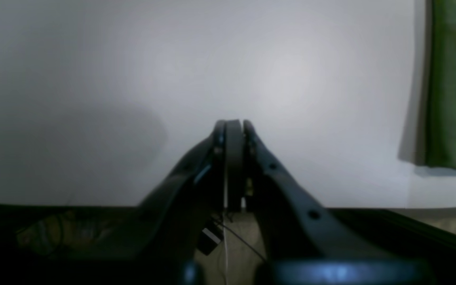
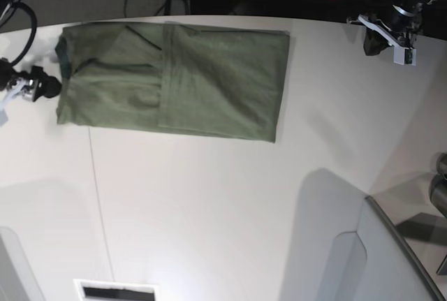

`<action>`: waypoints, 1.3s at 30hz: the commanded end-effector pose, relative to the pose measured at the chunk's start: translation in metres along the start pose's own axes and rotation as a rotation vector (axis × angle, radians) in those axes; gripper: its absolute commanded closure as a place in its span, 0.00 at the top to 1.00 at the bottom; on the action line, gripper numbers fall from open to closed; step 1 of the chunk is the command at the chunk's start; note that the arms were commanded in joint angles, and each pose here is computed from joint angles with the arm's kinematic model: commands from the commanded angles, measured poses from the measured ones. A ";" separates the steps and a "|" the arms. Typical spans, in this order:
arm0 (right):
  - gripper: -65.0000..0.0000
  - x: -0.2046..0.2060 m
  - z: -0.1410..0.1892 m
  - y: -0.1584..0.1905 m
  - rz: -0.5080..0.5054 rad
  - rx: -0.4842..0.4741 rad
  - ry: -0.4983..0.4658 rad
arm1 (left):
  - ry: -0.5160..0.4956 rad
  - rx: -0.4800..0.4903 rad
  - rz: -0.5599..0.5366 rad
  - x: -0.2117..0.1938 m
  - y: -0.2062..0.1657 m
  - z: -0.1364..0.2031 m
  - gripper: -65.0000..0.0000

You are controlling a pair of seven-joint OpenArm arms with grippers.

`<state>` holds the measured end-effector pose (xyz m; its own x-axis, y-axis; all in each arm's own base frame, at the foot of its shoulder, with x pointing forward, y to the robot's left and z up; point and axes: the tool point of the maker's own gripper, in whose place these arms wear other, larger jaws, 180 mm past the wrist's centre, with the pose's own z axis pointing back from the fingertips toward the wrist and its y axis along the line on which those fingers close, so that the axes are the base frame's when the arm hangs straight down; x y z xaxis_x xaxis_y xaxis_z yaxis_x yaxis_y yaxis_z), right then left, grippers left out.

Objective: Layout the t-shirt on the table in an organized manner, then fold the t-shirt properly
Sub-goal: 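Grasp the shirt's outer end with the right gripper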

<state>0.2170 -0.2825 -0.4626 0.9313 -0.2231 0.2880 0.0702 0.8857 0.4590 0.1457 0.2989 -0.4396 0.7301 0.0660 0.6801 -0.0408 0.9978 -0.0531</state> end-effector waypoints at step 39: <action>0.91 -0.064 -0.055 0.052 -0.043 0.160 0.179 | -0.027 0.006 -0.006 0.007 0.004 0.003 0.00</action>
<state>0.2147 -0.1994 -0.4850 0.9393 -0.2444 0.2410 0.0341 0.7651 0.6430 0.1439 0.2992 -0.4408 0.7333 0.0681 0.6765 -0.0430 0.9976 -0.0538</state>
